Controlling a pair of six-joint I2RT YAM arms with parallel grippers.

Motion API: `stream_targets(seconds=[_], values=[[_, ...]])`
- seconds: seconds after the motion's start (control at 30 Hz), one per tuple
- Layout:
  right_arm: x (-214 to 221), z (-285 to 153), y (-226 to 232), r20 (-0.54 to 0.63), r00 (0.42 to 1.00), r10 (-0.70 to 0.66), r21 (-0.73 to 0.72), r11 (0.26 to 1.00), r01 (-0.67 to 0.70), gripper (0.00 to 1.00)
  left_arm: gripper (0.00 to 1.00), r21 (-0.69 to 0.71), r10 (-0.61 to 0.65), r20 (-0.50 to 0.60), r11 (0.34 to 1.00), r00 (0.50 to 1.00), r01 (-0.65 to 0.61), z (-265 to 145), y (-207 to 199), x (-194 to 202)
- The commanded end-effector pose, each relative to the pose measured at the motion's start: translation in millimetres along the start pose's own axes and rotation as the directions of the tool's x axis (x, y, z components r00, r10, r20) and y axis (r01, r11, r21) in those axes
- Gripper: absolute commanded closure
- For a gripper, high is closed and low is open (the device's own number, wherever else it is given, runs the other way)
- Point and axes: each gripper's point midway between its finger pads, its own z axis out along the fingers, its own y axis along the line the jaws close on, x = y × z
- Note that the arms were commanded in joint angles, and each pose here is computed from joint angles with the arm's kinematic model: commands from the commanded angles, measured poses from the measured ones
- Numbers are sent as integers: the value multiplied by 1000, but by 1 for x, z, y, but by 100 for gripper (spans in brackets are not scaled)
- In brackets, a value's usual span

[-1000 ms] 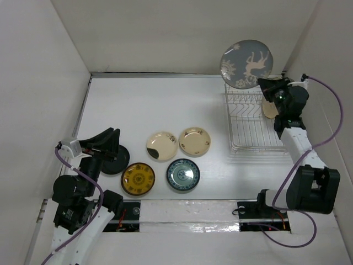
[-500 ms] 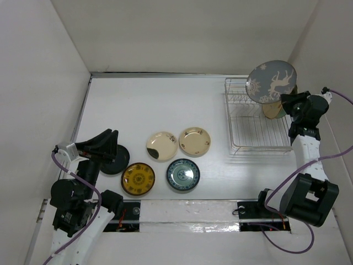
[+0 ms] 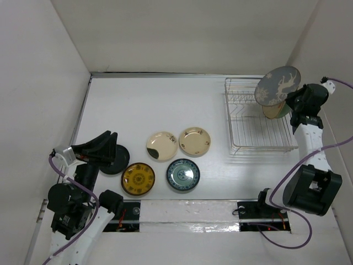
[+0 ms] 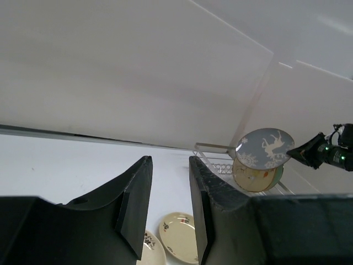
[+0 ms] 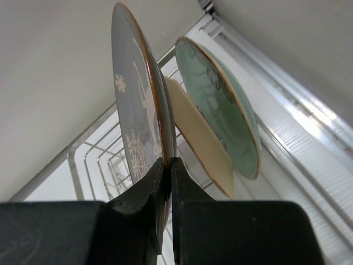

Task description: Load the plates into the dish rack

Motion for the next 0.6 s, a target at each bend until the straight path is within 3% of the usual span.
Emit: stream_targets(seconds=[0.0, 0.3, 0.43, 0.57], values=[[-111, -26, 56, 334, 939, -78, -63, 992, 105, 100, 70, 42, -19, 64, 999, 998, 16, -5, -10, -19], [-129, -36, 72, 383, 865, -322, 15, 939, 343, 100, 69, 49, -24, 88, 999, 996, 20, -10, -11, -25], [-123, -29, 70, 337, 786, -519, 114, 851, 513, 100, 69, 49, -27, 96, 999, 995, 23, -11, -11, -27], [-132, -36, 76, 353, 754, -554, 136, 828, 544, 100, 69, 53, -29, 97, 998, 995, 24, -12, -11, -27]])
